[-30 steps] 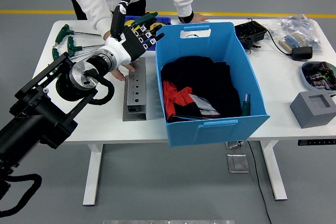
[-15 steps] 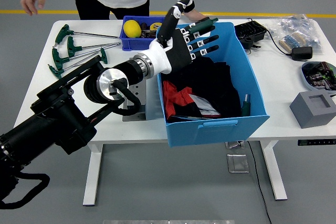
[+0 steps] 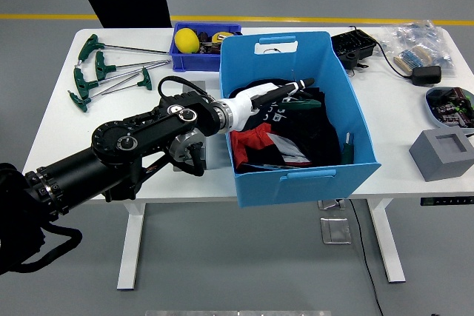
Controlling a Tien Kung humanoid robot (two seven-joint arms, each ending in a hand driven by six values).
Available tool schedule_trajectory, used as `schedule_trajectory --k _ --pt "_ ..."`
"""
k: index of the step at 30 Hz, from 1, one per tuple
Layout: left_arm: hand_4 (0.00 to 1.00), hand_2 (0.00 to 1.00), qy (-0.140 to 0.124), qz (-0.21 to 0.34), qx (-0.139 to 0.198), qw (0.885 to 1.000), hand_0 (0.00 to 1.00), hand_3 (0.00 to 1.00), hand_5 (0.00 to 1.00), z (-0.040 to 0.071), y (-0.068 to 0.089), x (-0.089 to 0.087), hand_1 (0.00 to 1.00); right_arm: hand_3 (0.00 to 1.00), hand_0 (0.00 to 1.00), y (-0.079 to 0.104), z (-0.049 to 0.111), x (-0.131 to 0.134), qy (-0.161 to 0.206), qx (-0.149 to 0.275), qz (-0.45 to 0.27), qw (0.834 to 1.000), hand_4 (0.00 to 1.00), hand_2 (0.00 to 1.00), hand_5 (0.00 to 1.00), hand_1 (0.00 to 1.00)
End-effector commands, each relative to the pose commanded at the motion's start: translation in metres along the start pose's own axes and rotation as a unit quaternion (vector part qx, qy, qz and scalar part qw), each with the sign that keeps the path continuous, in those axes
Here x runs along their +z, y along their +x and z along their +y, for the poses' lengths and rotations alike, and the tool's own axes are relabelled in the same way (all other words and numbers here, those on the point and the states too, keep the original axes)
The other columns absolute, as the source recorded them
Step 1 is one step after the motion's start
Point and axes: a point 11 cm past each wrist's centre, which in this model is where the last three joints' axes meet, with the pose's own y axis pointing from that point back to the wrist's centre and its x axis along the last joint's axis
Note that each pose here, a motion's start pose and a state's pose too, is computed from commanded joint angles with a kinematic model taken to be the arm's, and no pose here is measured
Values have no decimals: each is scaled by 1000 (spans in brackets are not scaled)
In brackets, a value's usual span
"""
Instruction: Lift tool from toolbox,place it in box,lift tool from toolbox,place it in box
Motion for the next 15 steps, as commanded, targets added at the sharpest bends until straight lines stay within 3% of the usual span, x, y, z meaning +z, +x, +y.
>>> schedule_trajectory --k 2,3,6,11,14,15 --pt "815 761 5 -38 26 999 572 805 918 -1 11 -2 690 556 636 0 0 -1 1 1 1 1000 815 696 644 620" --pt "813 746 8 -56 36 998 505 802 907 -1 15 -3 661 556 636 0 0 -1 1 1 1 1000 815 697 644 617" --pt "813 746 12 -110 61 992 505 802 907 0 25 -5 661 556 636 0 0 0 0 0 2 1000 815 697 644 617" --pt "812 749 14 -215 45 976 484 827 906 0 15 -3 653 557 636 -1 0 4 -3 0 3 1000 815 697 644 618" --pt "812 749 11 -282 40 958 484 827 906 1 8 -1 653 557 636 -1 0 5 -4 0 6 1000 815 697 644 618" --pt "814 732 11 -306 39 951 441 843 918 1 7 0 631 556 637 -1 0 5 -5 0 6 1000 815 694 645 619"
